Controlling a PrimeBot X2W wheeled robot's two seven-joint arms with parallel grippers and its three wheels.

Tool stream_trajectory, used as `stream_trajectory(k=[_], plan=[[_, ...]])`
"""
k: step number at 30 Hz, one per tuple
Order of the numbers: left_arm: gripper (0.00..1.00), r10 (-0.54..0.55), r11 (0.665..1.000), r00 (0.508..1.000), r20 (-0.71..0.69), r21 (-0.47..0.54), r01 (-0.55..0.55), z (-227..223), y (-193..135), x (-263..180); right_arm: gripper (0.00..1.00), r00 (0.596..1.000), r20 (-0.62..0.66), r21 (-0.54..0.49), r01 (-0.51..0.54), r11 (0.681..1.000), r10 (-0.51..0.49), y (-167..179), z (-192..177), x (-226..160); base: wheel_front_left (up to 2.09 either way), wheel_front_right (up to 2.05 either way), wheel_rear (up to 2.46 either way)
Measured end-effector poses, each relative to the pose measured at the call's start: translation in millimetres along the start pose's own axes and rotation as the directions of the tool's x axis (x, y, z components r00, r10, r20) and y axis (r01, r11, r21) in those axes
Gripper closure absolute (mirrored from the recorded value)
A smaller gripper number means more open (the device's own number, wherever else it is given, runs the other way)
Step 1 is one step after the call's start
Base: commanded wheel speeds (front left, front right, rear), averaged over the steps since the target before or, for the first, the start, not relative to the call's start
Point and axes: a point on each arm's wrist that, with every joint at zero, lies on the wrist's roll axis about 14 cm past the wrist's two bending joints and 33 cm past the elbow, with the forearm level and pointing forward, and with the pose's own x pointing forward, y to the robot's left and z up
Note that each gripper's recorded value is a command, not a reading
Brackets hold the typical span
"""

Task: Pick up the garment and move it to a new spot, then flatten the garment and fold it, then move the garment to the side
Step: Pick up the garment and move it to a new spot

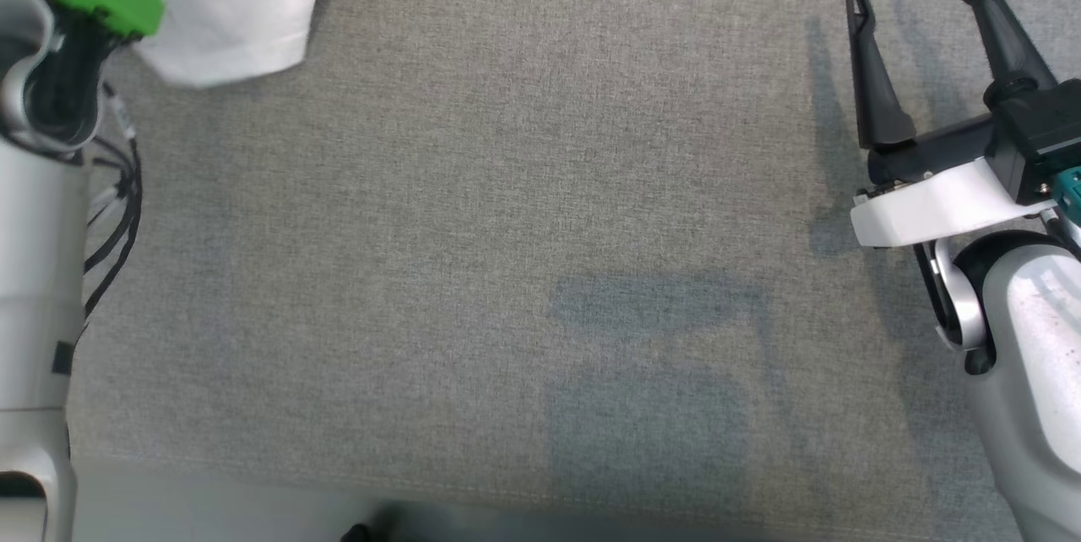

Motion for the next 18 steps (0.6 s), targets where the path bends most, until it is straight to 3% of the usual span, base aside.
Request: stream_trajectory(k=[2,8,13,16,18], plan=[[1.00,-0.129,0.988,0.990,0.059,0.095,0.123,30,-48,2,0.00,1.000,0.021,0.032,0.010,0.999,-0.010,2,7,-2,0.00,0.00,0.00],[1.00,-0.333,0.936,0.943,0.025,0.131,0.327,36,-138,-13,0.00,0.997,0.080,0.098,0.010,0.995,-0.018,14,29,-7,0.00,0.00,0.00],[1.00,-0.498,0.843,0.862,-0.100,0.178,0.508,12,-212,-42,0.00,0.994,0.108,0.161,0.008,0.987,-0.026,25,44,-20,0.00,0.00,0.00],[1.00,-0.529,0.808,0.824,-0.203,0.176,0.562,-20,-231,-57,0.00,0.994,0.095,0.172,0.040,0.984,-0.057,22,44,-33,0.00,0.00,0.00],[1.00,-0.520,0.809,0.813,-0.263,0.154,0.567,-44,-231,-63,0.00,0.994,0.077,0.174,0.064,0.983,-0.078,17,41,-43,0.00,0.00,0.00]])
